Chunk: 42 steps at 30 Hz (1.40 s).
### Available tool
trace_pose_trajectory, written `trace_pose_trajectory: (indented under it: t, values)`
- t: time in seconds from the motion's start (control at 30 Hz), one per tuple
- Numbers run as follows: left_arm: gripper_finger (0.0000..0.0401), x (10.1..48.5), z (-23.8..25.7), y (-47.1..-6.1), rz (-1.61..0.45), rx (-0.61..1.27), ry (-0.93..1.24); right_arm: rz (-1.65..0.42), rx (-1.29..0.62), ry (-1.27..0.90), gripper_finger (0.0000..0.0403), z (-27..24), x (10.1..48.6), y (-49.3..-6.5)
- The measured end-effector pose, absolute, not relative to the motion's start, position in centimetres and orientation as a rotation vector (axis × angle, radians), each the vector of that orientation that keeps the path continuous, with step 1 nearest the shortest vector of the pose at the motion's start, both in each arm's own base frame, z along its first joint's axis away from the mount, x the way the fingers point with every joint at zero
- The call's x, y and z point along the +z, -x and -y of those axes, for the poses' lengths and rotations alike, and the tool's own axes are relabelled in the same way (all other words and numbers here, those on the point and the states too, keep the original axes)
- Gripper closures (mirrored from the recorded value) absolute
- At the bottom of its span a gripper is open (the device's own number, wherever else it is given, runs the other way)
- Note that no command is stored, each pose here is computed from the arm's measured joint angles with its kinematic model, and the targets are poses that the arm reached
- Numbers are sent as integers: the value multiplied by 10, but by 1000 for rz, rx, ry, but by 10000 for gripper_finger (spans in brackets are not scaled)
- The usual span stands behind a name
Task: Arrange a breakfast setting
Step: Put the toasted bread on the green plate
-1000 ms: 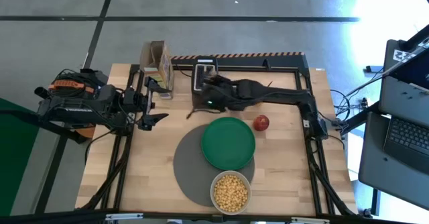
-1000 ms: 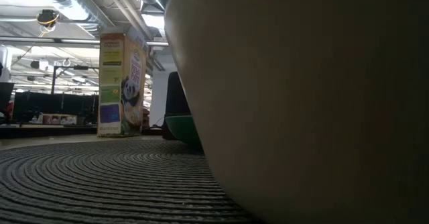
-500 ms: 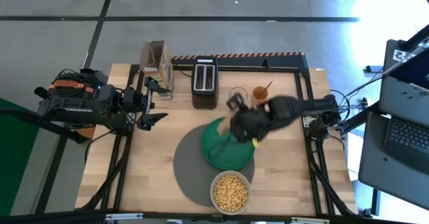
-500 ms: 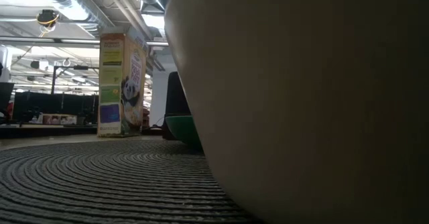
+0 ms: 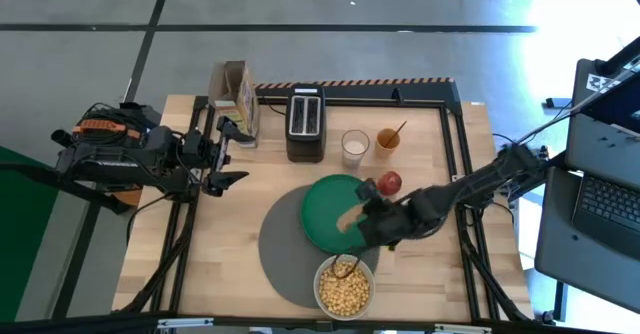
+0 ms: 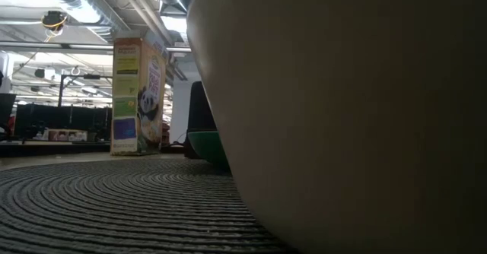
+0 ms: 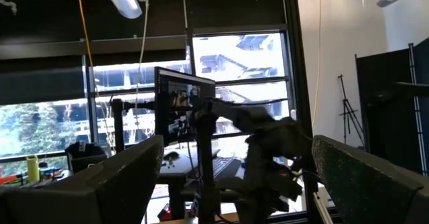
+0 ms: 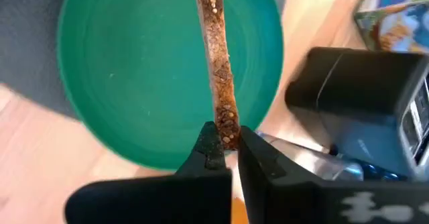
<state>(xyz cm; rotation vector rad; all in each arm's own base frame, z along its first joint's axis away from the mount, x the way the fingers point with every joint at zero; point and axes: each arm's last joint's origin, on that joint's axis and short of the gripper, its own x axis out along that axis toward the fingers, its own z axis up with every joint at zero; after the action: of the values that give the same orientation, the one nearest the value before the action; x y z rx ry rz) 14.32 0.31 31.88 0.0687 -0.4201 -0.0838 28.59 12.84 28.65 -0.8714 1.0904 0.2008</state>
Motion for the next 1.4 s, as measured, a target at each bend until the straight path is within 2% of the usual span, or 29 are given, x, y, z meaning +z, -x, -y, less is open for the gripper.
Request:
trace_pose_trajectory:
  t: [0.17,0.23,0.4,0.53,1.0,1.4]
  values:
    - [25,320,-3,-143,435,-83,-70,-798,222,699,403,-113,261,-261]
    - [25,320,-3,-143,435,-82,-73,-752,223,657,403,-105,243,-252]
    - [25,320,-3,-143,436,-80,-74,-769,202,665,403,-93,200,-240]
    - [25,320,-3,-143,436,-80,-74,-796,180,703,403,-88,185,-237]
    - [25,320,-3,-143,435,-74,-75,-858,254,851,401,-93,157,-249]
    - [25,320,-3,-143,431,-72,-75,-913,322,846,362,-95,154,-250]
